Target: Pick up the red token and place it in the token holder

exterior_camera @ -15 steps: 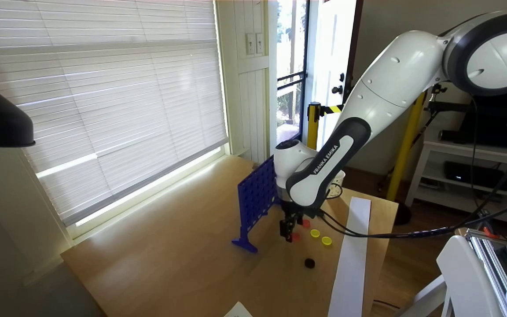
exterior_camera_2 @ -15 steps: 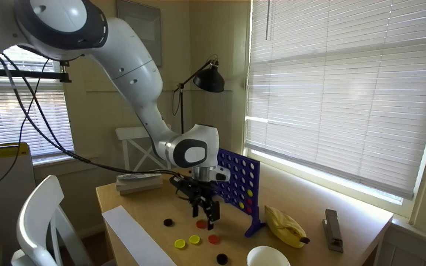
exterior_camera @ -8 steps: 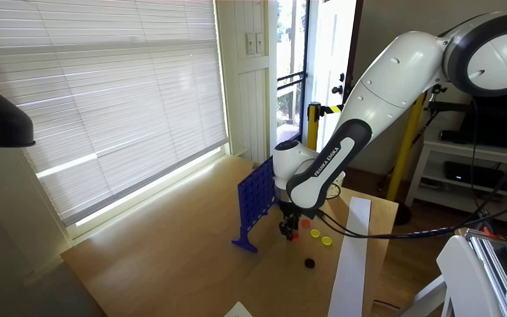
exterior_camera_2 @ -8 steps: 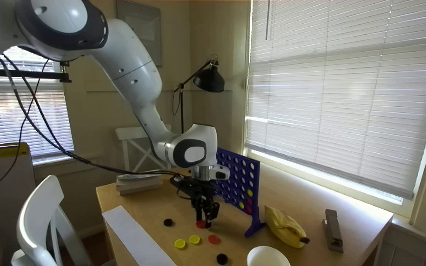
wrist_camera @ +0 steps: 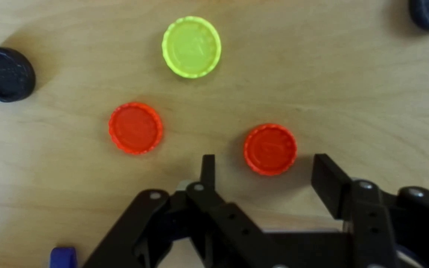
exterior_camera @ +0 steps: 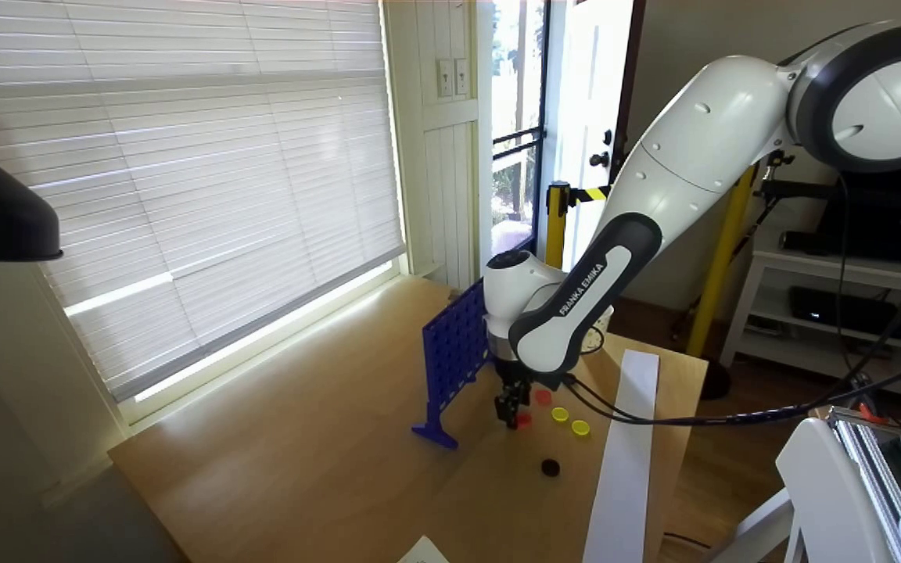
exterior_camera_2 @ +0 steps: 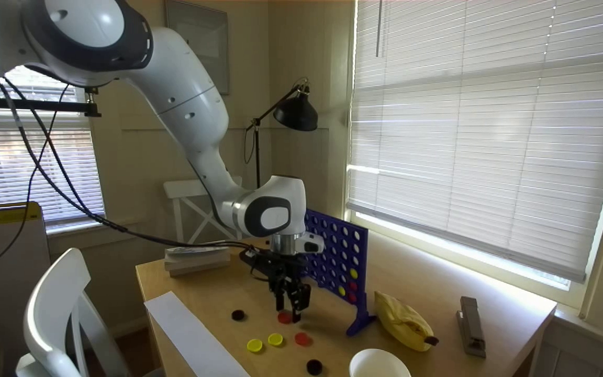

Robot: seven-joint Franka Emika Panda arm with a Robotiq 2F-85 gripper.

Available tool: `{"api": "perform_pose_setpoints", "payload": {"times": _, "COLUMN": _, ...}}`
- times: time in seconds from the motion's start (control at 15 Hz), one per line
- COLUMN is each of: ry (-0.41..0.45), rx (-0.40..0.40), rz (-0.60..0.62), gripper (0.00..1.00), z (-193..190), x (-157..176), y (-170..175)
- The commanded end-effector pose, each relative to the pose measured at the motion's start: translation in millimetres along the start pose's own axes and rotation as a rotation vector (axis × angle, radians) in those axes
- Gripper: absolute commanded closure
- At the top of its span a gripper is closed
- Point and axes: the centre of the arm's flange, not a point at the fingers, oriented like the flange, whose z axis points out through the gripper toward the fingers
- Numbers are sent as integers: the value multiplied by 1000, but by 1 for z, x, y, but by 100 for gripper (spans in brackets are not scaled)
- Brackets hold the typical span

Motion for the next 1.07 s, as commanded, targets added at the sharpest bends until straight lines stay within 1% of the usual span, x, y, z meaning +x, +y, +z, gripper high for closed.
{"api": "perform_pose_setpoints", "payload": {"times": 0.0, "ry": -3, "rx": -11, "rz": -15, "gripper": 33, "z": 2, "x": -3, "y": -2}}
{"api": "perform_pose_setpoints", "payload": {"times": 0.27, "ry": -20, "rx": 2, "rz": -21, "gripper": 38, "z": 3, "x": -4, "y": -3}}
{"api": "perform_pose_setpoints", "payload": {"times": 0.47, "ry": -23, "rx": 4, "rz": -21, "gripper": 37, "z": 4, "x": -4, "y": -3}}
{"api": "perform_pose_setpoints", "payload": {"times": 0.53, "ry": -23, "rx": 3, "rz": -20, "gripper": 39, "z": 4, "x": -4, "y": -3}}
{"api": "perform_pose_setpoints", "payload": {"times": 0.6, "ry": -26, "rx": 6, "rz": -20, "gripper": 44, "z": 4, "x": -4, "y": -3}}
{"api": "perform_pose_setpoints", "payload": {"times": 0.73, "ry": -33, "rx": 9, "rz": -21, "gripper": 45, "z": 5, "x": -4, "y": -3}}
{"api": "perform_pose_setpoints", "payload": {"times": 0.8, "ry": -31, "rx": 7, "rz": -19, "gripper": 63, "z": 6, "x": -3, "y": -3}}
{"api": "perform_pose_setpoints", "payload": {"times": 0.87, "ry": -31, "rx": 9, "rz": -23, "gripper": 69, "z": 6, "x": -4, "y": -3}}
{"api": "perform_pose_setpoints", "payload": {"times": 0.93, "ry": -38, "rx": 15, "rz": -21, "gripper": 72, "z": 6, "x": -3, "y": -4}}
{"api": "perform_pose_setpoints", "payload": {"times": 1.0, "ry": -64, "rx": 29, "rz": -9, "gripper": 79, "z": 4, "x": -4, "y": -5}}
